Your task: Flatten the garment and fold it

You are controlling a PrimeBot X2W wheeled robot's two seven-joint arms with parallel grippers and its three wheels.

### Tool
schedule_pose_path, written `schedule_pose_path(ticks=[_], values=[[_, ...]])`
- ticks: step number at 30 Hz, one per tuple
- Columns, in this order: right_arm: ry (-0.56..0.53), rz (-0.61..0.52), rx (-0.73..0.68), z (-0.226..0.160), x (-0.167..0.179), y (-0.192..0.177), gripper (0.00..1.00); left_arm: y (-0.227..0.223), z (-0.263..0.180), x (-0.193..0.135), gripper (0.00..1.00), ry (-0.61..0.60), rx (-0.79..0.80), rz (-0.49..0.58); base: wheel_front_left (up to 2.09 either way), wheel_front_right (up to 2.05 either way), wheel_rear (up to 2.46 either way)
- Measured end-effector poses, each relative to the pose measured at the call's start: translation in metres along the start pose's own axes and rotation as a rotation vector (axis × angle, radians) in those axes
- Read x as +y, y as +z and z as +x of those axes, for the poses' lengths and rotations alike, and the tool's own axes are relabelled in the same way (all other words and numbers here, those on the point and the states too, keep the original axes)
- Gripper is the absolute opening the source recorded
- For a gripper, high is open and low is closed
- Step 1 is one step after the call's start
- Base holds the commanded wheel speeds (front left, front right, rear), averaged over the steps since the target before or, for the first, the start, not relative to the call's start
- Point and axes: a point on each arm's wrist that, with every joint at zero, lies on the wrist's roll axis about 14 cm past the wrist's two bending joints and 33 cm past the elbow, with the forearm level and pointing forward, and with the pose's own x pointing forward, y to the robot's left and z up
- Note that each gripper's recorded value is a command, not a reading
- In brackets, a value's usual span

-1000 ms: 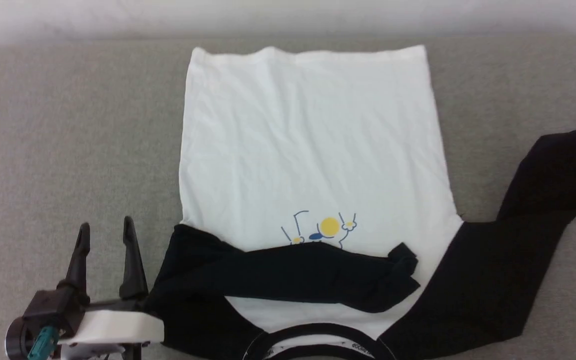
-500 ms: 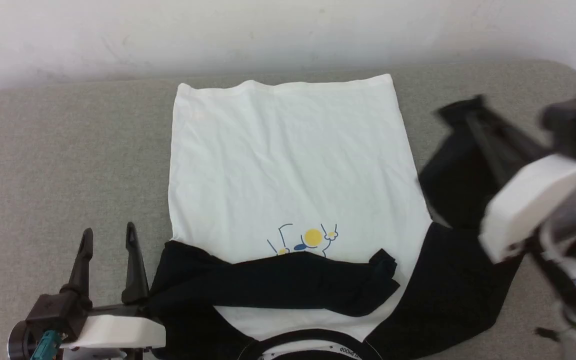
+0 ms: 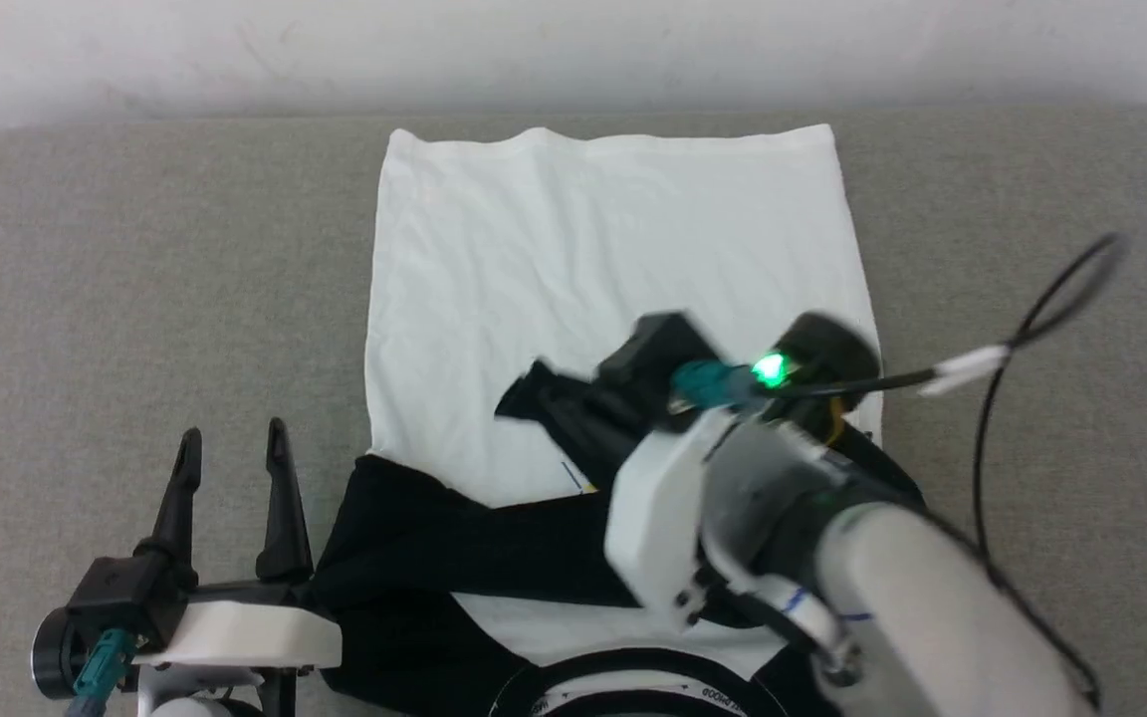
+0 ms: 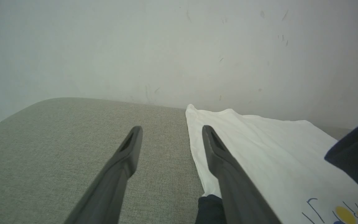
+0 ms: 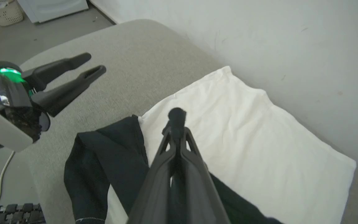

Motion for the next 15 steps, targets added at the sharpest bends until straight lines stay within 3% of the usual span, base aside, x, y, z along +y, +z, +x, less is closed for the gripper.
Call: schedule_pose_path(ticks=[7, 14, 15], values=[[0.137, 0.05, 0.19, 0.034, 0.04, -0.075, 0.0, -0.008, 0.002, 0.008, 1.0, 0.024, 0.022, 0.006, 0.0, 0.0, 0.0], [0.222, 0.093, 0.348, 0.039, 0.067, -0.132, 0.0, -0.017, 0.001, 0.015, 1.0, 0.044, 0.049, 0.009, 0.0, 0.0, 0.0], [0.229, 0.099, 0.361, 0.039, 0.07, -0.136, 0.09, -0.017, 0.002, 0.015, 1.0, 0.045, 0.049, 0.009, 0.0, 0.0, 0.0]])
